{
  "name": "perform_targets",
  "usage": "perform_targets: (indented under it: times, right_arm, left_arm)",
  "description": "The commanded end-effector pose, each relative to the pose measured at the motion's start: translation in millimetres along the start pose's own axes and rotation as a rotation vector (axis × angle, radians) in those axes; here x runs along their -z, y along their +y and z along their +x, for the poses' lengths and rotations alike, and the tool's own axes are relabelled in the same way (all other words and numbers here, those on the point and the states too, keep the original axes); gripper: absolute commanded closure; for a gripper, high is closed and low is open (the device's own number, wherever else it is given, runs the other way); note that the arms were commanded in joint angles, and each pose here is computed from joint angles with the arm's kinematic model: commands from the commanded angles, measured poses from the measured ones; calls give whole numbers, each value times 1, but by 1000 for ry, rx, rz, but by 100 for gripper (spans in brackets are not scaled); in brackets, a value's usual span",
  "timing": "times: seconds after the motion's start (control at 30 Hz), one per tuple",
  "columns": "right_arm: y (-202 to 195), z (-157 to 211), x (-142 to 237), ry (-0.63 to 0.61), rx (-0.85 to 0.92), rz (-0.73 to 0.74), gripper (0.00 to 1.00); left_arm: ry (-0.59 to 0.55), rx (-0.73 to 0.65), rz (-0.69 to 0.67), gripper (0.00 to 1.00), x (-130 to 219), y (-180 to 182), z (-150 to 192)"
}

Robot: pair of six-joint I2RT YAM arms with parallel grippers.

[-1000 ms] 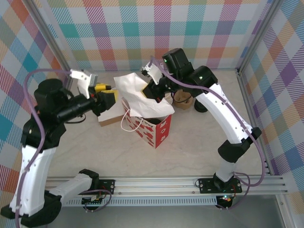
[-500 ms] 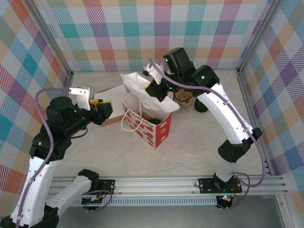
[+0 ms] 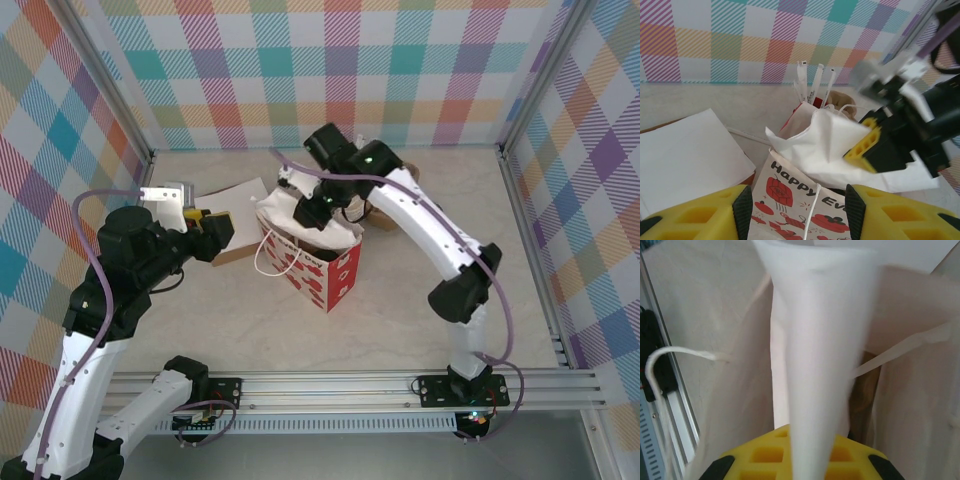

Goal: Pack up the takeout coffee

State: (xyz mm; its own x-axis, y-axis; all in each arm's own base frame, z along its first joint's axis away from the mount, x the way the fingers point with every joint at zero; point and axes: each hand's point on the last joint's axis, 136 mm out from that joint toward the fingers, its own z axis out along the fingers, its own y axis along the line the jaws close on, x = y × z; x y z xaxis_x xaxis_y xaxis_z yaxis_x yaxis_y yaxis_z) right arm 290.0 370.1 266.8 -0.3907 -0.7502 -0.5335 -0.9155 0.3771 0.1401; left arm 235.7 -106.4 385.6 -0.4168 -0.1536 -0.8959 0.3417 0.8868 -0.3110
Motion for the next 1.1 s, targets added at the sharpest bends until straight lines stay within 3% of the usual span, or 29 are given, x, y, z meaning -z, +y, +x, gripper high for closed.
perform_targets:
  times: [0.0, 0.27, 0.37, 0.67, 0.87, 1.07]
  right_arm:
    - [7, 20, -17, 122, 8, -30, 89]
    - [-1, 45, -62, 260, -33, -39, 87]
    - [0, 41, -57, 243, -32, -37, 79]
    - [6, 12, 1, 95, 14, 36, 39]
    - [7, 3, 36, 32, 32, 97, 18]
    - [2, -8, 80, -74, 19, 205, 10]
  left_arm:
    - [-25, -4, 9, 46, 4, -4, -5]
    - [-17, -2, 7, 46, 3, -3, -3]
    - [-16, -3, 5, 46, 3, -2, -2]
    - [-14, -2, 1, 46, 1, -1, -1]
    - [-9, 0, -1, 44, 0, 0, 1]
    - [-11, 74, -81, 24, -9, 17, 10]
